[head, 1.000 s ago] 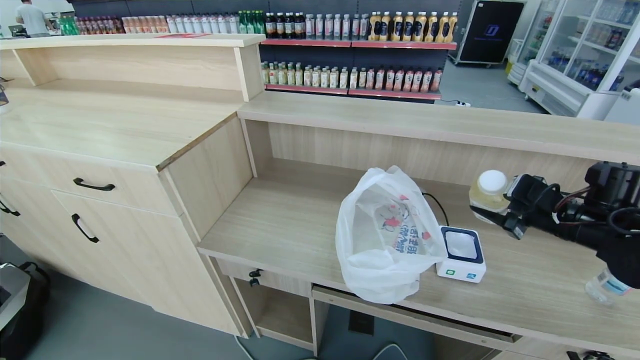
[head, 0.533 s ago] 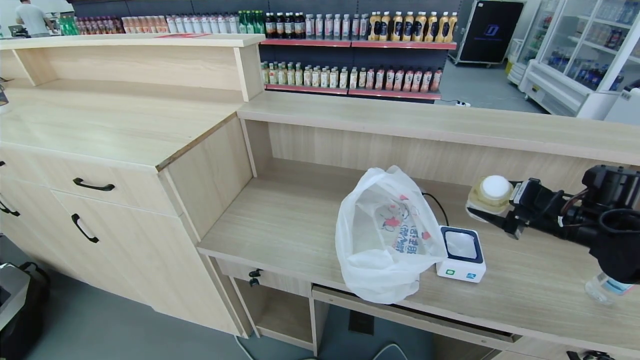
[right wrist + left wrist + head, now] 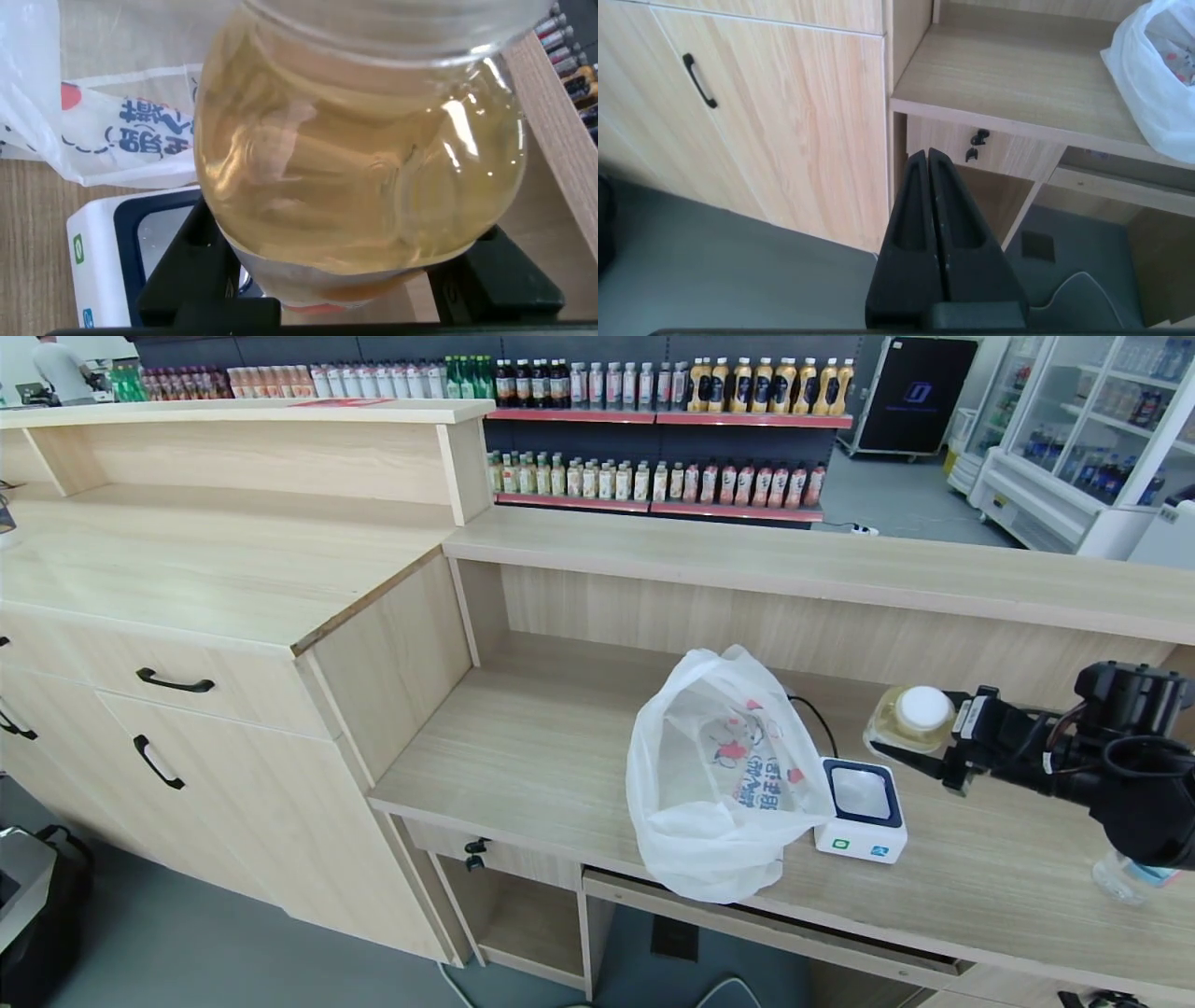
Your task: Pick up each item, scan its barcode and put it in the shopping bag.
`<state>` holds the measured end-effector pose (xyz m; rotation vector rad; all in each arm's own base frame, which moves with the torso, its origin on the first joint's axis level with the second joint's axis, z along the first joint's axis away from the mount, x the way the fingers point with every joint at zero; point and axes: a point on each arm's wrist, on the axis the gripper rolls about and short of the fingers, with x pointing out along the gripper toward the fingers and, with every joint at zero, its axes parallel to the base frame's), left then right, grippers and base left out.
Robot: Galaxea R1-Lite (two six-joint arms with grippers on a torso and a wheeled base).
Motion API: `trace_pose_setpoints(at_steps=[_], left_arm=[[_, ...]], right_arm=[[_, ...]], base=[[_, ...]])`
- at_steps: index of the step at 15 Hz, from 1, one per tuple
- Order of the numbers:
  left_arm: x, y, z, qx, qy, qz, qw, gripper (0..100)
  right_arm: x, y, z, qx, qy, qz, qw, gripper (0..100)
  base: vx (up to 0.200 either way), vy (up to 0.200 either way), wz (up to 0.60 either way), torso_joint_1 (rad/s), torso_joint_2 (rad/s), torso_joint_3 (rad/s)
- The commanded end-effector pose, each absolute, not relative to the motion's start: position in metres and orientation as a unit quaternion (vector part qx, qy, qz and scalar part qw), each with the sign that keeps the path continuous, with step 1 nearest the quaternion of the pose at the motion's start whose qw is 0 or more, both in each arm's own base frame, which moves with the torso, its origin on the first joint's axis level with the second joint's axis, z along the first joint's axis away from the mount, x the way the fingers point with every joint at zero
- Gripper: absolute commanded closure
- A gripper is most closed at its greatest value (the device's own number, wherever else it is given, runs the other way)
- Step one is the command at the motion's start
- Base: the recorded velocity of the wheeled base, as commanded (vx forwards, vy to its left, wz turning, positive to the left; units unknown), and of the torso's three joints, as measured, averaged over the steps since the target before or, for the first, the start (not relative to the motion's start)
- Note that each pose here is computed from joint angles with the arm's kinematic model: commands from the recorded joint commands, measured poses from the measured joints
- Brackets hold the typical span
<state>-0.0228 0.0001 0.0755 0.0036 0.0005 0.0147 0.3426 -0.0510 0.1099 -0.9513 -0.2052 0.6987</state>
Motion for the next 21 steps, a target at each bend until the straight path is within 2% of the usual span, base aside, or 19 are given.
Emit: trace_pose_setpoints(at_steps=[1, 21], left_arm=[[-0.023, 0.000, 0.075, 0.002, 0.000, 0.008, 1.000, 100], [-0.023, 0.000, 0.075, 0.002, 0.000, 0.008, 1.000, 100]], right_arm=[[0.343, -0.053, 0.105, -0.446, -0.091, 0.330, 0.827, 100], [0.357, -0.056, 0.085, -0.445, -0.104, 0.362, 0.812, 100]], base=[[0.000, 0.000, 0.00, 0.000, 0.00, 0.000], [0.000, 0.000, 0.00, 0.000, 0.00, 0.000]])
